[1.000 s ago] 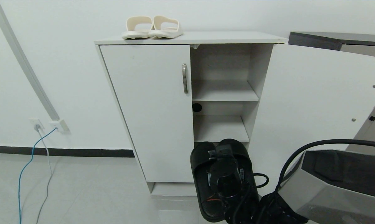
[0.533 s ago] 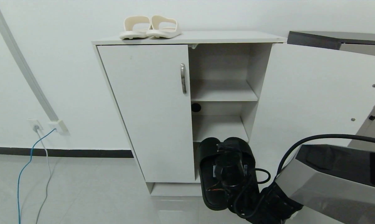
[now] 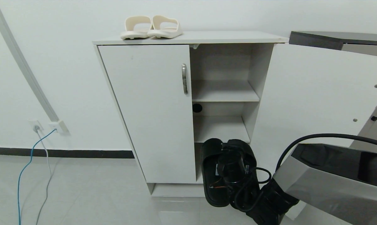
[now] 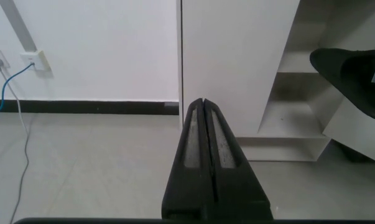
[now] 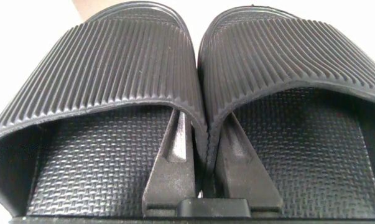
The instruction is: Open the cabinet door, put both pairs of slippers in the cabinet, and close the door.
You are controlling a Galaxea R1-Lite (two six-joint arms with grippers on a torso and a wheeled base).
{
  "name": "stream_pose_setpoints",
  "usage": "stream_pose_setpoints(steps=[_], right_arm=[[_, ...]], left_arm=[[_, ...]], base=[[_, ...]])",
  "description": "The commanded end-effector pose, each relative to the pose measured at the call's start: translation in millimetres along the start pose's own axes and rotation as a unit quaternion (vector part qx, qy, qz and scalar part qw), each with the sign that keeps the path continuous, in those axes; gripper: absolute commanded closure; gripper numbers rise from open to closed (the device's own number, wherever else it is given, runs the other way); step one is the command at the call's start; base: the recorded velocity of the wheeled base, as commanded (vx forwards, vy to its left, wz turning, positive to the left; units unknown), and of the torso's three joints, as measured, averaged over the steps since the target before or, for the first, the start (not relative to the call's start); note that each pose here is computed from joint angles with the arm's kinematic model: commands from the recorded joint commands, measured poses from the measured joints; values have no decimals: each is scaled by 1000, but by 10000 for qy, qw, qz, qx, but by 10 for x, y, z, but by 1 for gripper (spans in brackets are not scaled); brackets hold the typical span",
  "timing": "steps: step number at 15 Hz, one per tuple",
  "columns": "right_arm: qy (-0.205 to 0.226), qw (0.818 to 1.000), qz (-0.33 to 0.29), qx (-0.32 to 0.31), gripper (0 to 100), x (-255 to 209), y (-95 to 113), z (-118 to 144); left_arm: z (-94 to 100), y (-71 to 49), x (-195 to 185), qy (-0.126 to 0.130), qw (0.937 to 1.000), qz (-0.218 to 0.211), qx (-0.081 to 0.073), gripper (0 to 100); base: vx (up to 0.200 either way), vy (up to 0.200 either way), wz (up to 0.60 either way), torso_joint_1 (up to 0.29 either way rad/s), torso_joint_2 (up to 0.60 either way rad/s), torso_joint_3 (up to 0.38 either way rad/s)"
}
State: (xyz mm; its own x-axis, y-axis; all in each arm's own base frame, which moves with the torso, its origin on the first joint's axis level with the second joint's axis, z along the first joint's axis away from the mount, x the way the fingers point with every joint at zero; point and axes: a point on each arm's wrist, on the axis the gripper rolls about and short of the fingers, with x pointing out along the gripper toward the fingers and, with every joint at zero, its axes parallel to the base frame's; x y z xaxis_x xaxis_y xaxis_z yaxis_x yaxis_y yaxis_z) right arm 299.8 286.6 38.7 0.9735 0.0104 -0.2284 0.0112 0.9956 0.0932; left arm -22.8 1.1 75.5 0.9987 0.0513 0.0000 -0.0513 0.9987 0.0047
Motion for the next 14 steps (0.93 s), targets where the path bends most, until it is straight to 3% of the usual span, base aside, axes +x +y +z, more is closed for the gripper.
stream_pose_setpoints(steps=[1, 6, 14], right_arm=[[1, 10000, -1, -3, 100, 0, 1, -1], [1, 10000, -1, -3, 100, 0, 1, -1], [65, 10000, 66, -32, 100, 13, 3, -45]], left_arm=[[0, 0, 1, 8, 10000, 4, 0, 100], [0, 0, 1, 8, 10000, -3, 0, 100], [0, 0, 1, 8, 10000, 4, 8, 100]], base=[[0, 0, 0, 0, 0, 0], [0, 0, 0, 0, 1, -17], [0, 0, 0, 2, 3, -181]])
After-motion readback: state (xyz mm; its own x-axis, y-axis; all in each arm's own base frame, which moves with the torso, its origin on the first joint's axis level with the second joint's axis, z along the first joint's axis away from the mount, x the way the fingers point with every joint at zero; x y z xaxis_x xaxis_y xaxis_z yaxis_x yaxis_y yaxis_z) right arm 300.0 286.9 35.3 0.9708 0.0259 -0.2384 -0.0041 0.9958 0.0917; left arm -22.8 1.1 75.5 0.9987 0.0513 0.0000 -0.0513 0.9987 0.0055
